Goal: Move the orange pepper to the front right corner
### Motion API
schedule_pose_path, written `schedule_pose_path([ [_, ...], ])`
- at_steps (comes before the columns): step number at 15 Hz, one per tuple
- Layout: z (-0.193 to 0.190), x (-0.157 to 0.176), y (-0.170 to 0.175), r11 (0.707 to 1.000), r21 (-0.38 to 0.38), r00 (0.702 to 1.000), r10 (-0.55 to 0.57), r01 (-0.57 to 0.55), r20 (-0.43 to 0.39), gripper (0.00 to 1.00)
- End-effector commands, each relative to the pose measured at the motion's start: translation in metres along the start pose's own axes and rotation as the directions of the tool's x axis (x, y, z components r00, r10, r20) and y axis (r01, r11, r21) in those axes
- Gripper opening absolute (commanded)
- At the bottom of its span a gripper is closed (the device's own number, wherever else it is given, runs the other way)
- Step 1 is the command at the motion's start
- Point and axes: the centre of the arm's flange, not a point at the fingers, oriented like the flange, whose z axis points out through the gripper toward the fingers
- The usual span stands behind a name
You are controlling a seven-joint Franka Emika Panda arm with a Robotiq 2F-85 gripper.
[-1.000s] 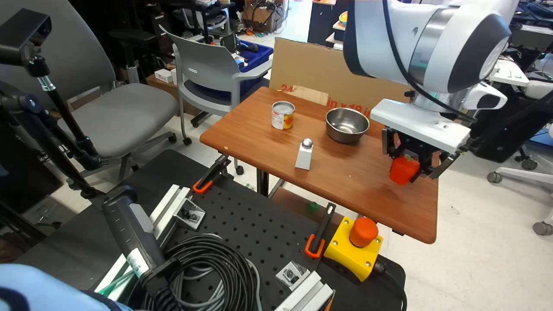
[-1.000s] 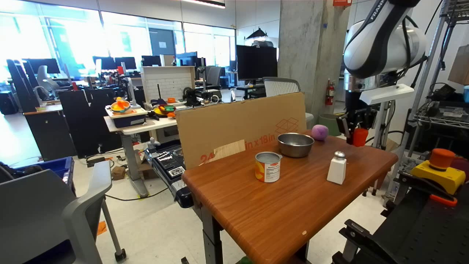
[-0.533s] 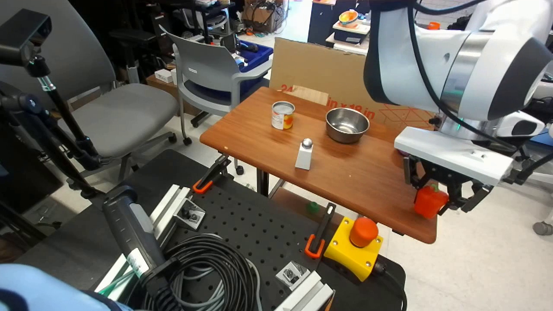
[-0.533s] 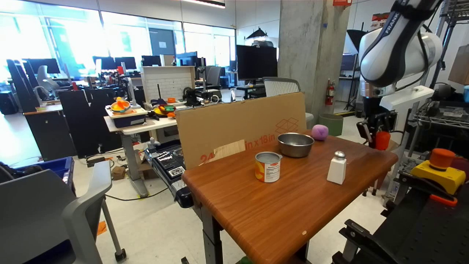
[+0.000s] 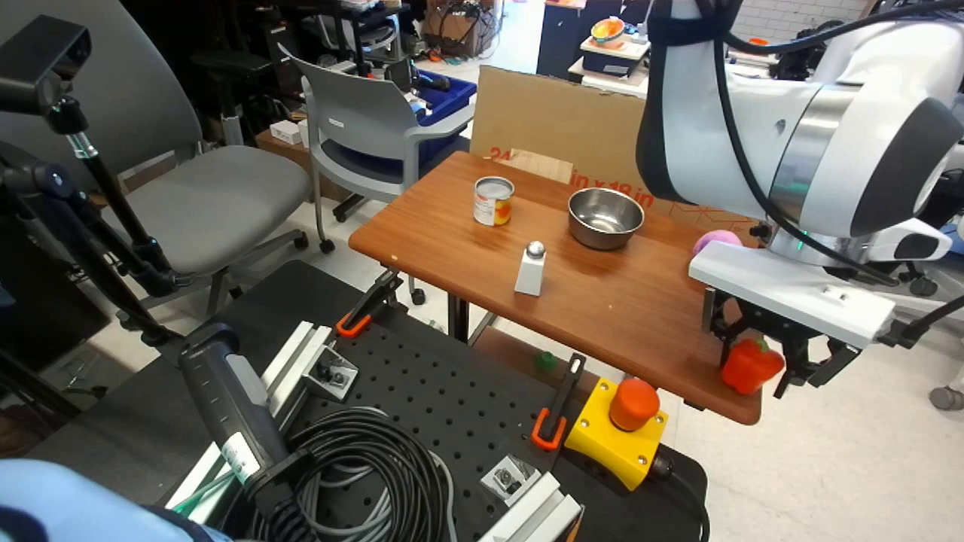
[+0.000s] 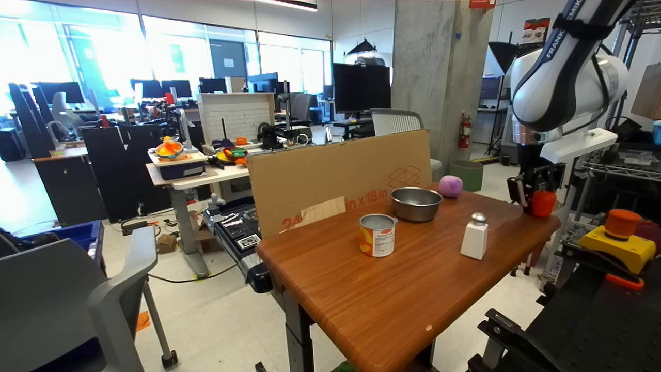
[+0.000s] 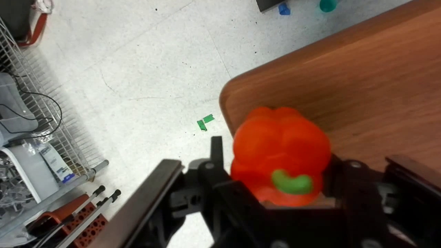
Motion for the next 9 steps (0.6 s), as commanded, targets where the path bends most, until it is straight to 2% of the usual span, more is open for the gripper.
schedule_pose_path([
  [1,-0.001,-0.011,0.000,0.999,0.023,0.999,-0.025,0.025,-0.020,0.92],
  [2,-0.005,-0.013,-0.001,0.999,0.032,0.999,-0.031,0.031,-0.017,0.99],
  [6,-0.044,-0.022,-0.008,0.995,0.060,0.996,-0.076,0.079,-0.054,1.00],
  [9,-0.108,-0.026,-0.021,0.991,0.039,0.985,-0.126,0.132,-0.119,1.00],
])
